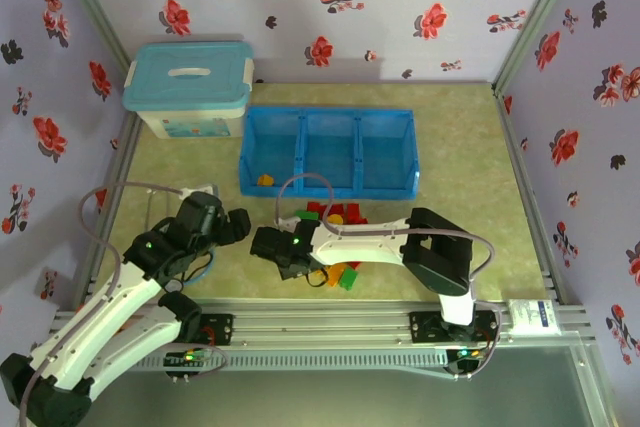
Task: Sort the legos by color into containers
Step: Pick up the lego from the bottom-center of the table.
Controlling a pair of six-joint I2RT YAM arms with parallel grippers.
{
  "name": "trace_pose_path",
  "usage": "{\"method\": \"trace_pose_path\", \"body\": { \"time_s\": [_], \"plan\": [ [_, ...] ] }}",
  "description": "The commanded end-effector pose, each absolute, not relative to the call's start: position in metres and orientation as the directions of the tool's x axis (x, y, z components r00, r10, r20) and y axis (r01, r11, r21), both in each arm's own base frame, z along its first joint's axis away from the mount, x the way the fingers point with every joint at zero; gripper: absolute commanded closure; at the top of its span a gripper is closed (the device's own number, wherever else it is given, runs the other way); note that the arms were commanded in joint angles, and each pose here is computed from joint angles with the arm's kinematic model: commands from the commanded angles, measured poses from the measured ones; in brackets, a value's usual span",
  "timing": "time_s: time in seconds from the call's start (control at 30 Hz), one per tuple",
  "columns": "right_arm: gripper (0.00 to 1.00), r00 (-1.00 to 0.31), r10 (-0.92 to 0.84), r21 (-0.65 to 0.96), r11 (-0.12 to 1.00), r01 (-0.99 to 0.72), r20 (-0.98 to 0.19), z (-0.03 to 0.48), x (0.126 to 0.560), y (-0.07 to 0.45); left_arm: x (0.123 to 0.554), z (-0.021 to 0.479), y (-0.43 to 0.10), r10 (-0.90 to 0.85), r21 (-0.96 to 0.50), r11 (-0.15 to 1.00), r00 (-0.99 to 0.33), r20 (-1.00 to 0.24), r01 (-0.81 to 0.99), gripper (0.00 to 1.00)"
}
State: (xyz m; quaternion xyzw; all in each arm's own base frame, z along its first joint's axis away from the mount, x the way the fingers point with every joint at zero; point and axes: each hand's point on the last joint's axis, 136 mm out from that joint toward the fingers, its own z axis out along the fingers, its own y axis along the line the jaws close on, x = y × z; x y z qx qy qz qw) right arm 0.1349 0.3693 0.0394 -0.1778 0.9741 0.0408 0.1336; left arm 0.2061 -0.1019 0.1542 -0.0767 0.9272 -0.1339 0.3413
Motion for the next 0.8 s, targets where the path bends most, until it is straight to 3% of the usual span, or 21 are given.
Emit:
{"method": "trace_pose_path", "body": {
  "time_s": [0.0, 0.27, 0.57, 0.77],
  "plan": [
    [0.49, -0.905, -0.340, 0.023, 0.934, -0.357, -0.254, 0.036, 0.130, 0.372, 0.202, 0.147, -0.095, -0.245, -0.283, 0.956, -0.758, -0.604, -0.083, 0.17],
    [0.55, -0.903, -0.343, 0.019, 0.933, -0.359, -0.259, 0.032, 0.133, 0.380, 0.202, 0.144, -0.095, -0.247, -0.283, 0.955, -0.760, -0.602, -0.087, 0.17],
    [0.75, -0.896, -0.352, 0.009, 0.930, -0.368, -0.270, 0.037, 0.140, 0.388, 0.201, 0.146, -0.091, -0.250, -0.282, 0.955, -0.748, -0.615, -0.088, 0.17],
    [0.76, -0.881, -0.349, -0.005, 0.930, -0.367, -0.321, 0.065, 0.159, 0.389, 0.199, 0.162, -0.089, -0.282, -0.327, 0.942, -0.710, -0.645, -0.077, 0.17]
  ]
}}
